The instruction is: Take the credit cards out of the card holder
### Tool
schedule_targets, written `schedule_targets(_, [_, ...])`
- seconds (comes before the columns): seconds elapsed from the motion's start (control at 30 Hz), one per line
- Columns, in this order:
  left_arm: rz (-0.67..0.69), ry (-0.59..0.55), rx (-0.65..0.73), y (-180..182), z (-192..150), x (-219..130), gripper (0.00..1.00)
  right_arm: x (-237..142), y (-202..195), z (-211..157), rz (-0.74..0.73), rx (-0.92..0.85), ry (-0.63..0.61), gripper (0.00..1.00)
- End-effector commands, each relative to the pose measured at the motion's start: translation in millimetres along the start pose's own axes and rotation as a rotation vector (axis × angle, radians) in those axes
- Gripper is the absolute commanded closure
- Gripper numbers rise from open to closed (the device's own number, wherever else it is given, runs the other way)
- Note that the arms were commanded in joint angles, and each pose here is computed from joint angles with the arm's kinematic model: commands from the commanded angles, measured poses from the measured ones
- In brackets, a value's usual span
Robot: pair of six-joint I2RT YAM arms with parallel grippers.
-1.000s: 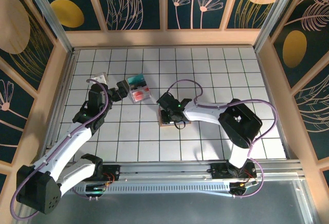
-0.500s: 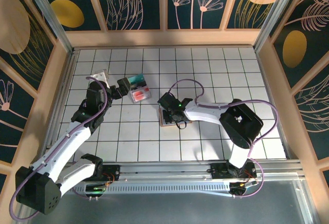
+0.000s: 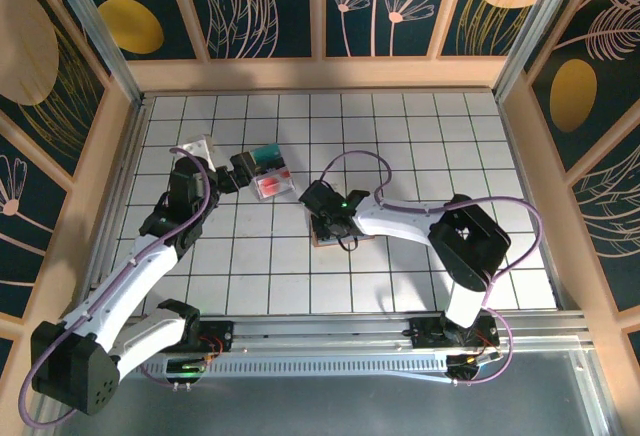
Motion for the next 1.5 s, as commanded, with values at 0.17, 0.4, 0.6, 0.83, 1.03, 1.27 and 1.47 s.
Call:
schedule_targets(0.17, [-0.021, -0.002, -0.001, -3, 0, 4, 0.01, 6, 3, -4, -0.025, -0.032, 0.023, 0.65])
schedule_targets(0.4, [-0.024, 0.012, 0.007, -4, -2, 9, 0.01, 18, 2, -10, -0.038, -0.038, 0.057, 0.53])
schedule_targets(0.6, [-0.027, 0.01, 0.008, -4, -2, 8, 0.01, 25, 0, -19, -0.051, -0.033, 0.086, 0.47])
schedule_targets(0.83, [-0.034, 0.005, 0.017, -7, 2, 5, 0.01, 28, 0, -26, 0.011, 0.004, 0.095, 0.62])
schedule_targets(1.03, [-0.07, 0.015, 0.027, -18, 2, 3, 0.01, 16, -7, -14, 0.05, 0.046, 0.045, 0.72])
schedule_targets(1.27, [-0.069, 0.033, 0.059, -27, -10, 4, 0.01, 6, -12, -3, 0.033, 0.055, 0.01, 0.76])
schedule_targets(1.47, [-0.029, 0.075, 0.124, -35, -34, 12, 0.01, 2, -26, -3, -0.054, 0.076, 0.004, 0.74])
Point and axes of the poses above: each hand's point on the last joint's axis, 136 mm out from that joint toward the fingers, its own x axis out along the fingers, its own y axis along the line the jaws close on, z = x × y, the point moved 3 cm from there along -x, back along the fingers, and after that the axes turned 11 degrees about -x, right-handed, at the moved point
